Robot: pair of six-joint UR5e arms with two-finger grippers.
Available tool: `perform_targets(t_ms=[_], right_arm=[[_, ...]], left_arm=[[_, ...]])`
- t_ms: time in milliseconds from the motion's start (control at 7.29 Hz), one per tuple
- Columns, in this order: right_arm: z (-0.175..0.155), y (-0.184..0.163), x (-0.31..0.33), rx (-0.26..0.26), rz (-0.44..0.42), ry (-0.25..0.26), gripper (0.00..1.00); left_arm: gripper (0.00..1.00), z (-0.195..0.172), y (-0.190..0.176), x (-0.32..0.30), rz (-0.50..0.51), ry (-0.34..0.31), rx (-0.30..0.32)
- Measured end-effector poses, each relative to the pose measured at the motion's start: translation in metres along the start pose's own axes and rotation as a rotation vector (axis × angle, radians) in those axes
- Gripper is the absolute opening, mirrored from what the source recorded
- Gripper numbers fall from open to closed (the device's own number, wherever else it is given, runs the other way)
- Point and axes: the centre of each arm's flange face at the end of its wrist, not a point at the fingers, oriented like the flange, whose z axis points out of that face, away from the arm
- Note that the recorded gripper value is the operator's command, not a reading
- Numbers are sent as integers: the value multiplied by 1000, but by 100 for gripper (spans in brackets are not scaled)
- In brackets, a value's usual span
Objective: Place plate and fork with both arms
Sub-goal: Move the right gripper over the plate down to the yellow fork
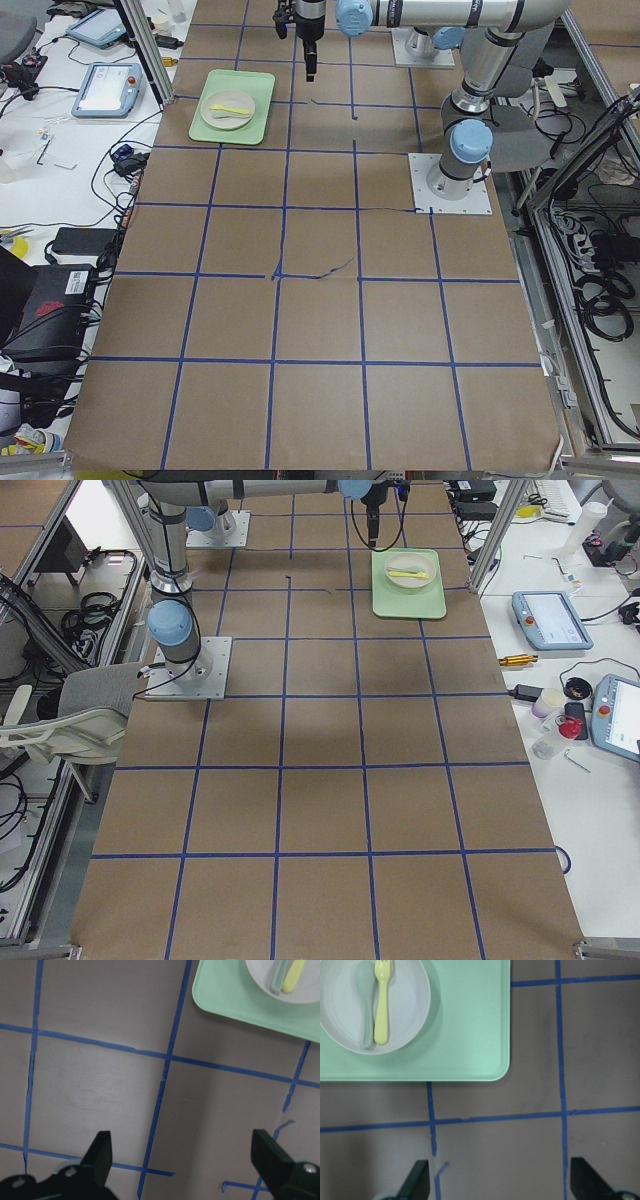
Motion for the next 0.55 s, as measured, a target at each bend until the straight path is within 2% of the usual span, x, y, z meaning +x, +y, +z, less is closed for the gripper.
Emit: perform_targets(t_ms=[412,549], right_arm=[[129,-72,-106,23,39,22,98],[165,-88,-122,21,37,24,88]], left_arm=[[100,-2,8,1,20,-2,-16],[100,-2,8,0,20,-3,-18]])
